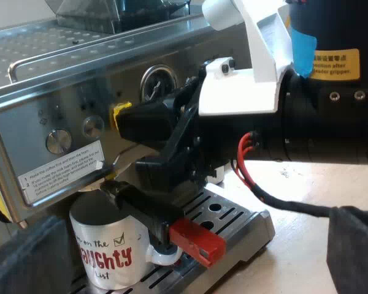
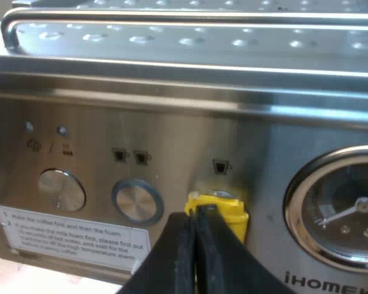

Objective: Place mug into machine

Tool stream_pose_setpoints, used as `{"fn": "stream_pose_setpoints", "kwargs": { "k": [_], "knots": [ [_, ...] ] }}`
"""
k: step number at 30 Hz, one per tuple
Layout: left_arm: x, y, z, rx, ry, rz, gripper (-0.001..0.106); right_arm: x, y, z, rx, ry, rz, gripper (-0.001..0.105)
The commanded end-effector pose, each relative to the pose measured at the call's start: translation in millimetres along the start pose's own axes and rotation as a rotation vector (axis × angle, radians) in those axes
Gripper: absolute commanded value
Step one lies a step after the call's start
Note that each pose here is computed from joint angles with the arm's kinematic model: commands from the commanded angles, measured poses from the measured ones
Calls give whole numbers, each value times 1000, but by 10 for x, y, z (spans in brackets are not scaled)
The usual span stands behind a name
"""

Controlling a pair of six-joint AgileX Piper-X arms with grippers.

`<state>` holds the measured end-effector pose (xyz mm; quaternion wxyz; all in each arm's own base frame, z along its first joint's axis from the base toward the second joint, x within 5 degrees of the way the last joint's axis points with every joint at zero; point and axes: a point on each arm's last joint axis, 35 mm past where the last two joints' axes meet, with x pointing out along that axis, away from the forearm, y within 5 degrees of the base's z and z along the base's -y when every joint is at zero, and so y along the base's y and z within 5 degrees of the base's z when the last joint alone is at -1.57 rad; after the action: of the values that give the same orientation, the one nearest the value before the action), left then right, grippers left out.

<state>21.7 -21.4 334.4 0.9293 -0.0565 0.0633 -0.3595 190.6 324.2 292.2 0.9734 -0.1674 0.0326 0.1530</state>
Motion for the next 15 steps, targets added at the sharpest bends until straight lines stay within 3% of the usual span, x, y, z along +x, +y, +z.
{"fn": "stream_pose_setpoints", "kwargs": {
  "k": [1, 10, 15],
  "knots": [
    [-4, -7, 28, 6, -5, -7, 85, 113, -80, -13, -2, 13, -62, 0],
    [-4, -4, 11, 2, 10, -5, 85, 172, -135, -46, -4, 29, -106, 0],
    [-4, -4, 11, 3, 10, -5, 85, -177, 8, 94, -54, 26, 35, 5]
  ]
}}
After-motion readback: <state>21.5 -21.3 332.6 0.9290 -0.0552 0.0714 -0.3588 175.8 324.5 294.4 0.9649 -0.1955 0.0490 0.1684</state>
